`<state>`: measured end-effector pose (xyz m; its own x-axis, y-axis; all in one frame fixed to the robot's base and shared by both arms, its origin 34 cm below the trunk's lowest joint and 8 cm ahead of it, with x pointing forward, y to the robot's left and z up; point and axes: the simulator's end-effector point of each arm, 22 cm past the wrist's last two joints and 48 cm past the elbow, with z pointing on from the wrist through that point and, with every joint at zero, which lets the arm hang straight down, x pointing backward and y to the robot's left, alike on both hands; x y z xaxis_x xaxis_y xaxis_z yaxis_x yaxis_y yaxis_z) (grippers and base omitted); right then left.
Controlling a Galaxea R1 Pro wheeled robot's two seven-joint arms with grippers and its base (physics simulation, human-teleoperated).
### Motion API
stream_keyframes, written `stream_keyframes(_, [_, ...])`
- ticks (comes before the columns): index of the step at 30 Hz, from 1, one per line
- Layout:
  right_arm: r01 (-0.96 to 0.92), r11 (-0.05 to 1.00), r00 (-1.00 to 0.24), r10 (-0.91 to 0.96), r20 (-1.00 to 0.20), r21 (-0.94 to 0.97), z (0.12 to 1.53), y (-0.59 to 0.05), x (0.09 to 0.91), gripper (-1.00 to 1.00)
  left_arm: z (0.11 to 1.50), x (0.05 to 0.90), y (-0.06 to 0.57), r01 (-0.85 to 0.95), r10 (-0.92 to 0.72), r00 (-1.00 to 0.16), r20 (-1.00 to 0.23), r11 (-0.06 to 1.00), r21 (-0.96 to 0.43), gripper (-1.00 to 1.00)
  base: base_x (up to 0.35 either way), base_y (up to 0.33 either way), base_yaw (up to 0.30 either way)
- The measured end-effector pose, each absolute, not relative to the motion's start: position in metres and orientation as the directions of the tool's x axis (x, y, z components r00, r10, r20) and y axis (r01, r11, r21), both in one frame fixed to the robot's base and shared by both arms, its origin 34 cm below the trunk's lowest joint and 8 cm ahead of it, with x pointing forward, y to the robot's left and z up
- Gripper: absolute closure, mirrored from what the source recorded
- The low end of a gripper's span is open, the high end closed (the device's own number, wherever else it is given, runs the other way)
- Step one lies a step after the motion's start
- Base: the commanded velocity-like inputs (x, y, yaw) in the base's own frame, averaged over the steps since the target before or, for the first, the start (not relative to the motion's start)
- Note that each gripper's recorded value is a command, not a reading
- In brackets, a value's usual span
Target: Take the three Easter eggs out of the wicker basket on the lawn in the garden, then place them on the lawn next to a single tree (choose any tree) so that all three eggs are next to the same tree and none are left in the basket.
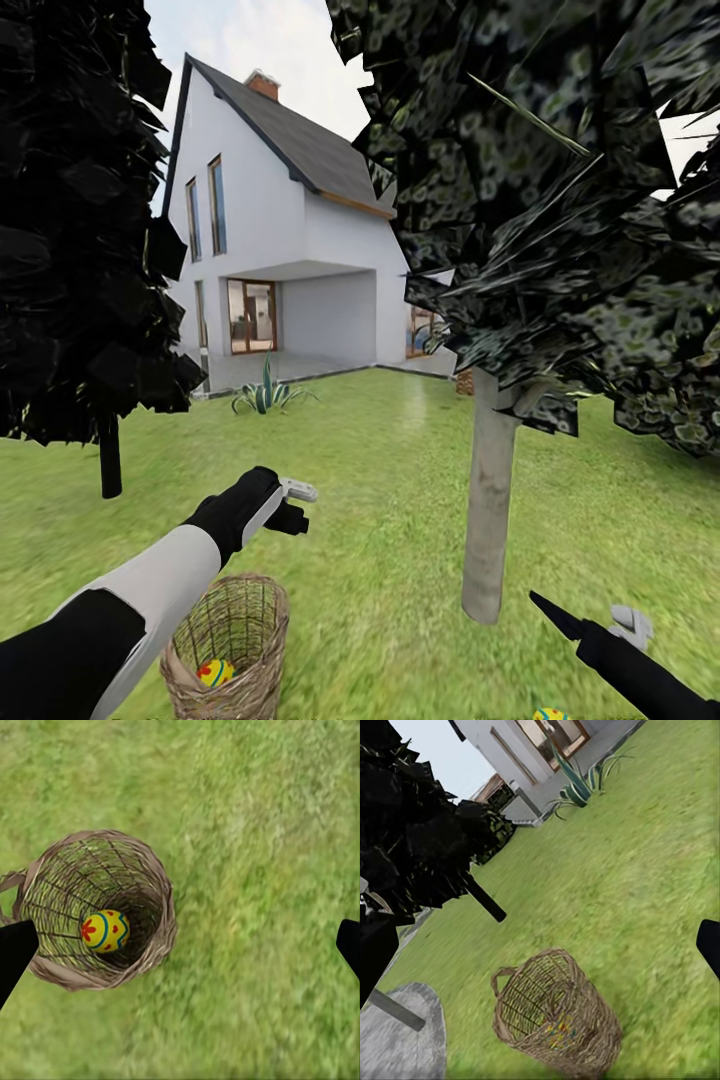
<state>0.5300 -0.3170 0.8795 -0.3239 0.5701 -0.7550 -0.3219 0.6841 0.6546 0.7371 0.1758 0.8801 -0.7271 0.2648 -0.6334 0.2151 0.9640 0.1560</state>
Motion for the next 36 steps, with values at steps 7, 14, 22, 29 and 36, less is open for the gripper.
stream_keyframes(7, [-0.313, 0.685, -0.335, 0.569, -0.751, 0.658, 0.887, -0.317, 0.532, -1.0, 0.886, 0.739, 0.176, 0.217, 0.264, -0.735, -0.624, 0.964, 0.153, -1.0, 0.0, 0.0, 0.0])
stream_keyframes(14, [-0.303, 0.685, -0.345, 0.569, -0.747, 0.662, 0.894, -0.317, 0.534, -1.0, 0.891, 0.741, 0.176, 0.218, 0.264, -0.743, -0.616, 0.964, 0.15, -1.0, 0.0, 0.0, 0.0])
stream_keyframes(22, [-0.291, 0.687, -0.356, 0.569, -0.742, 0.666, 0.892, -0.317, 0.536, -1.0, 0.886, 0.742, 0.176, 0.221, 0.264, -0.75, -0.606, 0.964, 0.147, -1.0, 0.0, 0.0, 0.0])
stream_keyframes(29, [-0.282, 0.687, -0.365, 0.568, -0.737, 0.669, 0.887, -0.317, 0.537, -1.0, 0.88, 0.743, 0.175, 0.223, 0.263, -0.757, -0.598, 0.965, 0.141, -1.0, 0.0, 0.001, 0.0])
stream_keyframes(36, [-0.274, 0.687, -0.374, 0.569, -0.733, 0.673, 0.882, -0.317, 0.538, -1.0, 0.871, 0.741, 0.176, 0.224, 0.261, -0.774, -0.577, 0.965, 0.136, -1.0, 0.0, 0.169, 0.0])
